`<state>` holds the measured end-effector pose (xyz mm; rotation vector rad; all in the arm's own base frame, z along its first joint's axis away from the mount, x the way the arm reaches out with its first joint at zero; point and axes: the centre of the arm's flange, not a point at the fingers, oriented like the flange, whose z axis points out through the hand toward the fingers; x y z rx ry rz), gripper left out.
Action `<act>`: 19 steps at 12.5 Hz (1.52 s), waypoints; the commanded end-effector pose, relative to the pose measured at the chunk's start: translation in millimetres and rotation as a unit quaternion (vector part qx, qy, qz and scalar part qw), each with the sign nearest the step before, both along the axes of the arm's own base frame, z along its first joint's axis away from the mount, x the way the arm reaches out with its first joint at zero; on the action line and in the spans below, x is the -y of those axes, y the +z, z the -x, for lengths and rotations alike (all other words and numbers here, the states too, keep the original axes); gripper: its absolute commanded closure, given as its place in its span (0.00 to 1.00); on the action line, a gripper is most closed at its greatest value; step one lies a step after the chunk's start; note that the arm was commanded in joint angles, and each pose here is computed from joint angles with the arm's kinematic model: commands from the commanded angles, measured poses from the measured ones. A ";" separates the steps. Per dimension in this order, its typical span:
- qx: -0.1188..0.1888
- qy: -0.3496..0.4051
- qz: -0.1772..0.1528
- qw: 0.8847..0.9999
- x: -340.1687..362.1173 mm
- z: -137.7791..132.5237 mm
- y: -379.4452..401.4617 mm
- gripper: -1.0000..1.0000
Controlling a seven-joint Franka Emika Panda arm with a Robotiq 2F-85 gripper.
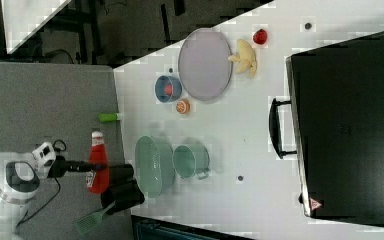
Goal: Pick ketchup from strainer and place it on the table
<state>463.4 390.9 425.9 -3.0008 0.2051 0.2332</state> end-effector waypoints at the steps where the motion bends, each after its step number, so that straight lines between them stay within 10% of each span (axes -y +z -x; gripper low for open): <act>1: 0.019 -0.025 0.000 1.000 93.0 -71.5 24.4 0.43; 9: -0.001 -0.023 0.090 0.996 273.1 -116.9 28.3 0.43; 19: -0.015 -0.013 0.074 0.997 405.1 -94.7 -95.4 0.43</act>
